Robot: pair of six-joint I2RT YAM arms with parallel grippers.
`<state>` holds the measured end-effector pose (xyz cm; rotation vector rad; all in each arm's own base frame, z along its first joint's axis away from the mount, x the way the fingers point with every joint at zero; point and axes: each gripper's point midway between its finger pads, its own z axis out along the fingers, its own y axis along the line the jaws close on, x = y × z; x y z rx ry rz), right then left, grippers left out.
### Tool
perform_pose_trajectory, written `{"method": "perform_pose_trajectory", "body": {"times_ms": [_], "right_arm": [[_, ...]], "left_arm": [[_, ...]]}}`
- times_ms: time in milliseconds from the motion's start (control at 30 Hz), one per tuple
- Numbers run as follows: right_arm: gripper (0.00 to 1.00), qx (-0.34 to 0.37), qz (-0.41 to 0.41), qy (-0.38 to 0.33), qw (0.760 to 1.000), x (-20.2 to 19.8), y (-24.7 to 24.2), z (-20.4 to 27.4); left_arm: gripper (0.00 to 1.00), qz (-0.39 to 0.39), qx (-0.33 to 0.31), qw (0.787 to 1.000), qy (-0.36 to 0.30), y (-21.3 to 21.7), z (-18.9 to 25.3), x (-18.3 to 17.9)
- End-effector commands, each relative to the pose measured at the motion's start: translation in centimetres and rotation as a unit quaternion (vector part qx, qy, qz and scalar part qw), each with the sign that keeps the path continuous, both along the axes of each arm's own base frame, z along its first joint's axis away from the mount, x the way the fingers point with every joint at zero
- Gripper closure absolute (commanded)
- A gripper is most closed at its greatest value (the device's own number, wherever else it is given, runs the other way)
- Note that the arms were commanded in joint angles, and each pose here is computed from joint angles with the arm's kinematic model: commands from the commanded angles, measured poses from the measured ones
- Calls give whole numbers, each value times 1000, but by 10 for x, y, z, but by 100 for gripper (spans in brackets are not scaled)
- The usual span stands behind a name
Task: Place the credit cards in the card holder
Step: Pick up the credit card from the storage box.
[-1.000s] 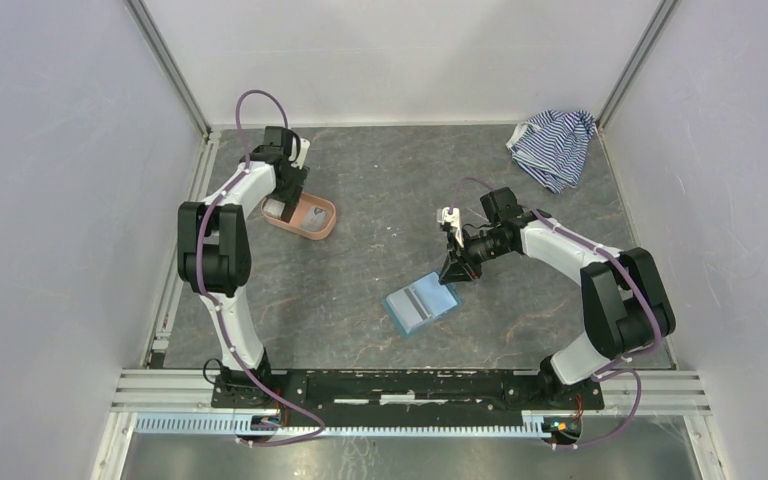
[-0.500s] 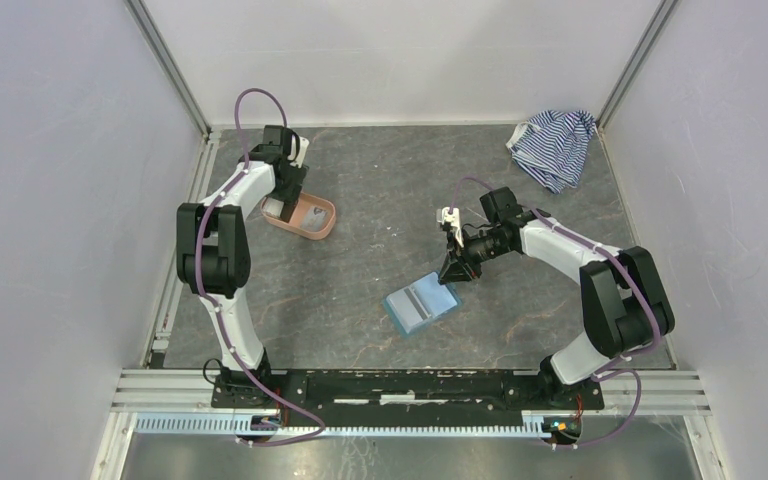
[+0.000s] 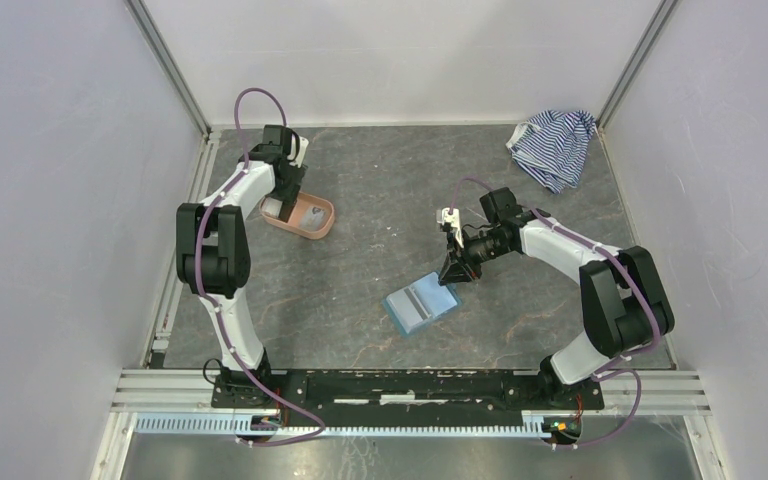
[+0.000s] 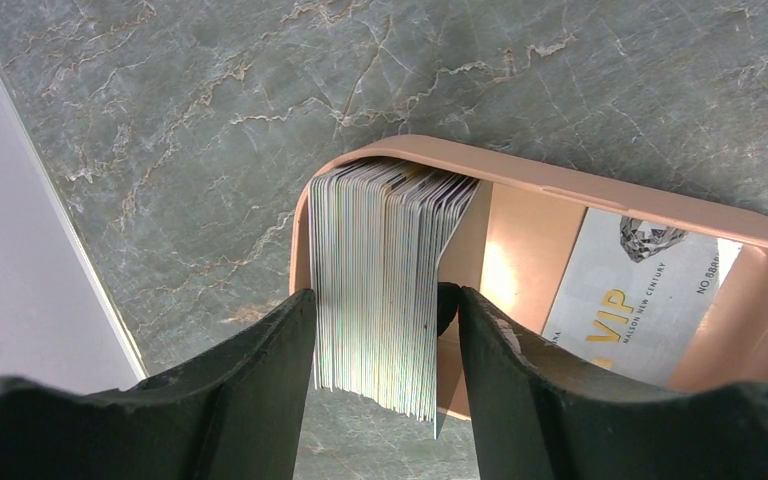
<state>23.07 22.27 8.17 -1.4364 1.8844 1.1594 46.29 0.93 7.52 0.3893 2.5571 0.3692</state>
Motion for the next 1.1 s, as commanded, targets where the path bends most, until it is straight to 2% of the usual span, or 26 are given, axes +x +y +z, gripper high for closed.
{"method": "perform_pose_trajectory", "body": {"times_ms": [0,300,767,900,1067], "right_arm": [[78,17,8,-18,1000,9,5,13],[78,17,8,-17,1000,8,5,12],[78,16,9,-17,1000,9,5,12],[78,16,9,-17,1000,8,4,12],[78,16,10,-17,1000,8,5,12]], "left_arm": [[40,16,-6,998,-55,5,45,11],[42,20,-7,998,-60,5,50,11],[54,22,-18,998,-54,2,47,9],[60,20,-26,998,-51,-2,46,9],[74,18,-34,998,-45,-5,42,8]]}}
